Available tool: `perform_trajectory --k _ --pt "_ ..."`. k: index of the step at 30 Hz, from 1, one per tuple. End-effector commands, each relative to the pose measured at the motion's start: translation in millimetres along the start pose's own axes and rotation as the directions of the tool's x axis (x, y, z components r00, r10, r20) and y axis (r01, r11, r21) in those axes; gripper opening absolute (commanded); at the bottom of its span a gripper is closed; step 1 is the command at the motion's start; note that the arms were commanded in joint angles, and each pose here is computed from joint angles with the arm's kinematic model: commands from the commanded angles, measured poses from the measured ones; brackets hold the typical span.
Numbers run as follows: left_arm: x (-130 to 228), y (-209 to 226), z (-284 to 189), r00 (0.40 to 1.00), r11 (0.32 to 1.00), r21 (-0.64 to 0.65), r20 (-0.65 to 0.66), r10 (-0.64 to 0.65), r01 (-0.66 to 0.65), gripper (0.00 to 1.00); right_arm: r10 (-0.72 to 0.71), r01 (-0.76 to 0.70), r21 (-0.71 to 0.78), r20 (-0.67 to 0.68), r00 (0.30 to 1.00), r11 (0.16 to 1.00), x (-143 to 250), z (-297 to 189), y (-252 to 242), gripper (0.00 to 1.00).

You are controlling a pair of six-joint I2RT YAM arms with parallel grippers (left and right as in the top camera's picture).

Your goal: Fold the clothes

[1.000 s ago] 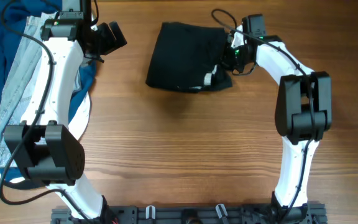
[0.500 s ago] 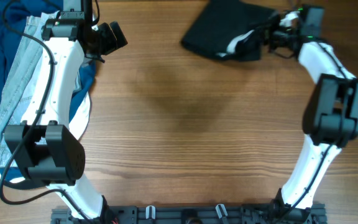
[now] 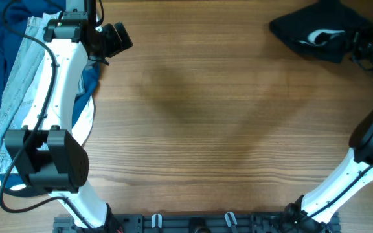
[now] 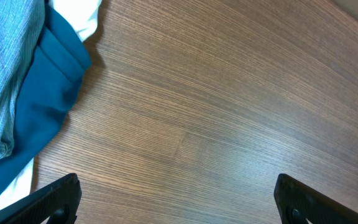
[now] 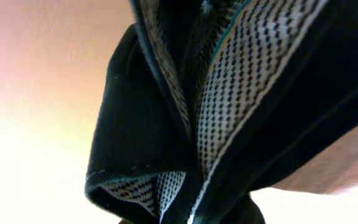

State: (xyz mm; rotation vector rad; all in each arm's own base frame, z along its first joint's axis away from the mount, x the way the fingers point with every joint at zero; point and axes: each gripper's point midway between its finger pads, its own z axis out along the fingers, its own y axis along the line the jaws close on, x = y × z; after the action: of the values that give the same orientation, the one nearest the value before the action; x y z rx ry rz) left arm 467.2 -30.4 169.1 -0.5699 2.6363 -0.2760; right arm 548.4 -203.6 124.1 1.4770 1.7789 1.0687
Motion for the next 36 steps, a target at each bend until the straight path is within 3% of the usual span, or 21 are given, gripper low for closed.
perform_trajectory --k 1,8,9,10,12,13,19,23,25,27,30,32,34,36 --pt "-1.4 -1.4 -2.4 1.000 1.000 -0.004 0.010 0.020 -0.020 1.00 -0.035 0.031 0.034 0.127 0.991 0.999 -17.6 -12.2 8.3 0.04" --pt "-1.1 -1.5 -2.4 1.000 1.000 -0.004 0.009 0.020 -0.020 1.00 -0.069 0.034 0.145 0.244 0.967 0.989 -27.9 -2.8 -12.2 0.04" --pt "-1.1 -1.5 -2.4 1.000 1.000 -0.004 0.009 0.020 -0.020 1.00 -0.090 0.052 0.159 0.243 0.966 0.986 -27.1 -2.2 -13.8 0.09" --pt "-1.3 -1.4 -2.4 1.000 1.000 -0.004 0.010 0.020 -0.020 1.00 -0.103 0.063 0.175 0.234 0.967 0.983 -25.4 -2.3 -16.9 0.34" --pt "-1.5 -1.5 -2.4 1.000 1.000 -0.004 0.010 0.020 -0.020 1.00 -0.100 0.055 0.206 0.212 0.972 0.977 -20.7 -2.7 -25.6 0.72" --pt "-1.5 -1.4 -2.4 1.000 1.000 -0.004 0.011 0.020 -0.020 1.00 -0.087 0.040 0.226 0.200 0.976 0.973 -17.8 -3.8 -31.7 0.77" --pt "-0.5 -1.0 -2.4 1.000 1.000 -0.006 0.006 0.020 -0.020 1.00 -0.052 -0.007 0.411 0.134 0.990 0.911 5.2 -44.5 -62.8 0.78" --pt "-0.6 -1.0 -2.4 1.000 1.000 -0.006 0.007 0.020 -0.020 1.00 -0.297 0.228 0.494 0.065 0.953 0.839 12.2 -86.8 -46.5 0.78" --pt "-0.7 -1.0 -2.4 1.000 1.000 -0.006 0.007 0.020 -0.020 1.00 -0.456 0.399 0.479 0.003 0.890 0.782 17.2 -102.3 -27.4 0.78" --pt "-0.6 -1.1 -2.4 1.000 1.000 -0.005 0.007 0.019 -0.019 1.00 -0.642 0.619 0.376 -0.077 0.763 0.690 32.8 -114.7 4.7 0.78" --pt "-0.5 -1.1 -2.4 1.000 1.000 -0.005 0.006 0.019 -0.019 1.00 -0.844 0.849 0.168 -0.119 0.523 0.502 69.7 -138.6 51.8 0.89" --pt "-0.1 -1.8 -2.4 1.000 1.000 -0.001 0.004 0.014 -0.014 1.00 -0.931 0.937 0.021 -0.109 0.349 0.349 100.5 -155.4 75.2 0.98" --pt "0.4 -2.8 -2.4 1.000 1.000 0.005 0.001 0.012 -0.012 1.00 -0.979 0.979 -0.070 -0.085 0.188 0.194 133.3 -178.8 91.9 0.99" --pt "0.3 -2.6 -2.4 1.000 1.000 0.005 0.002 0.012 -0.012 1.00 -0.994 0.990 -0.104 -0.071 0.086 0.093 161.2 -199.1 101.2 1.00"
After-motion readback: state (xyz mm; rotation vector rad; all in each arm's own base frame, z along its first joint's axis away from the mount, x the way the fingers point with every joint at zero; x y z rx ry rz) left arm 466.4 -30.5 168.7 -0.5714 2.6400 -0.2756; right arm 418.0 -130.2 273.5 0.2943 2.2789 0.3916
